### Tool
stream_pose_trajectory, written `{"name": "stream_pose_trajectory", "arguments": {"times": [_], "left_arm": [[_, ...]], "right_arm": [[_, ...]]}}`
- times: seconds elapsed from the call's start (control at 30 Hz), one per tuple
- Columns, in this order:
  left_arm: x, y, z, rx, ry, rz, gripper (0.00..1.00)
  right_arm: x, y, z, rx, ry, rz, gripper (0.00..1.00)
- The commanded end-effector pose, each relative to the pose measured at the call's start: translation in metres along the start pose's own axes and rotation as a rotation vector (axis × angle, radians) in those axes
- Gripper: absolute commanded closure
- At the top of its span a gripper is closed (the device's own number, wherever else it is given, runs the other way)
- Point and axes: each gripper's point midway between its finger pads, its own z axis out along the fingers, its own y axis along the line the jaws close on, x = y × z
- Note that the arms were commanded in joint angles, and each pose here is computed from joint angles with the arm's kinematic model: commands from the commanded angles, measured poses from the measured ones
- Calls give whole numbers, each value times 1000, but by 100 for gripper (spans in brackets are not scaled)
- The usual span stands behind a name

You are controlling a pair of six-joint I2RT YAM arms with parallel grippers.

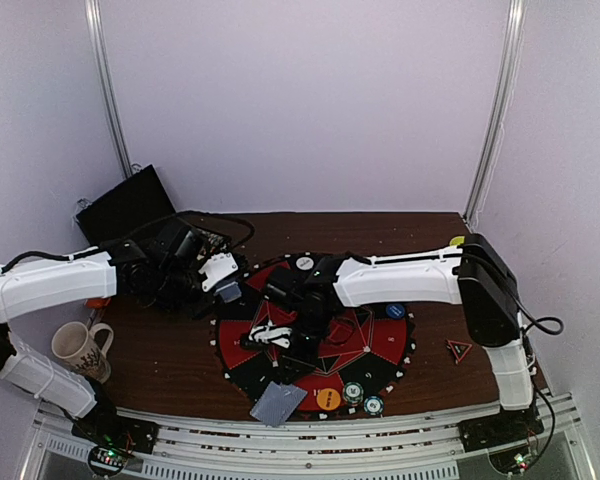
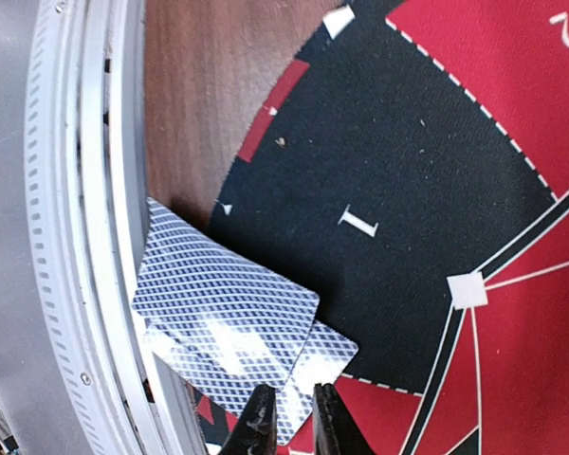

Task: Distribute texas hold em gaming equipment
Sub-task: Distribute the poker card in the big blind area, then adjust the poker card in the big blind area.

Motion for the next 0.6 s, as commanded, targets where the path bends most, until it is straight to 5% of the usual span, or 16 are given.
{"name": "stream_pose_trajectory", "arguments": {"times": [0.0, 0.13, 0.57], "left_arm": [[-4, 4, -1, -17, -26, 4, 48], [-3, 5, -1, -17, -25, -1, 48], [-4, 7, -2, -18, -29, -6, 48]], "right_arm": [[-28, 9, -13, -6, -198, -28, 84], [-37, 22, -5, -19, -280, -65, 84], [-14, 5, 41, 58, -226, 9, 88]]}}
